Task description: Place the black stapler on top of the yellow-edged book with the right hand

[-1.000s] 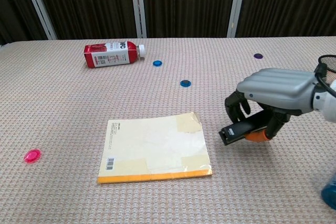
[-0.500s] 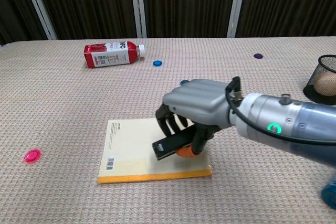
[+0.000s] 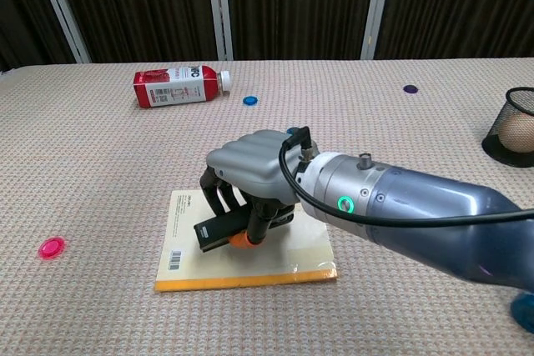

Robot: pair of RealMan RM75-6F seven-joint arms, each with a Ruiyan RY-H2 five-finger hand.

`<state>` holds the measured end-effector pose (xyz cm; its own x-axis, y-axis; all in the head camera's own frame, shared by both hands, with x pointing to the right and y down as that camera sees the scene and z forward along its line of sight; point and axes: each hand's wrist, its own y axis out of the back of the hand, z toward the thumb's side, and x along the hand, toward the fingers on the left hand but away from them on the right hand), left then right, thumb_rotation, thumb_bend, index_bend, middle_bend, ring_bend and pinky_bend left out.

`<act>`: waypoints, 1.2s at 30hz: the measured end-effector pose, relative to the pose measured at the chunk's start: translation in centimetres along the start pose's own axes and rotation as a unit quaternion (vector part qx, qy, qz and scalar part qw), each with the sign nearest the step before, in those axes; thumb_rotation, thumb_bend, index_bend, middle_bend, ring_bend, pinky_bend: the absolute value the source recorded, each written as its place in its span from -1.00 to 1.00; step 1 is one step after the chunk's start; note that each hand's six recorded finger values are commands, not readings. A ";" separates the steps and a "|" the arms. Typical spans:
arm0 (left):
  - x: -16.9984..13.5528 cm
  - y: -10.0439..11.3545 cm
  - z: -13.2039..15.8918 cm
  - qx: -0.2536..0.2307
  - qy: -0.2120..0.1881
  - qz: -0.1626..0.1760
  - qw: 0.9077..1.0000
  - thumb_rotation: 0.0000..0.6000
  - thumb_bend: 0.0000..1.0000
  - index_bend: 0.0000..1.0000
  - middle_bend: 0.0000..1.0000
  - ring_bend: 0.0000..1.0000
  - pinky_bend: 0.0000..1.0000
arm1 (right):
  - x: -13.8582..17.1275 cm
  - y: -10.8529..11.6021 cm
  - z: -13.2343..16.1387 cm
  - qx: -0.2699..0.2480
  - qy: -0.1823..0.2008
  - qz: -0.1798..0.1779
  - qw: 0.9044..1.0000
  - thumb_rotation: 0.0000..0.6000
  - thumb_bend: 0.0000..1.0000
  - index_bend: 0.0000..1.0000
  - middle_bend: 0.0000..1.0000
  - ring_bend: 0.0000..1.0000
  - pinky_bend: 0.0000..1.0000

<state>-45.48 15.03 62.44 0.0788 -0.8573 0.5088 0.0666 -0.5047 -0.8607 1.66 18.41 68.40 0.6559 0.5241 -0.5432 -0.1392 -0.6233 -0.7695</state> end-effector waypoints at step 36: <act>-0.2 -0.5 0.6 0.020 0.007 0.002 1.000 1.00 -0.41 -0.99 -1.00 -0.94 -0.71 | 12.3 6.3 -15.9 -0.014 -0.145 -0.110 0.983 1.00 -0.66 -1.00 -1.00 -1.00 -0.82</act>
<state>-44.97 15.55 62.77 0.0646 -0.8607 0.5051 0.1066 -0.4973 -0.8610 20.70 11.70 62.20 0.4275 0.7892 -0.4409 0.0054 -0.4900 -0.8717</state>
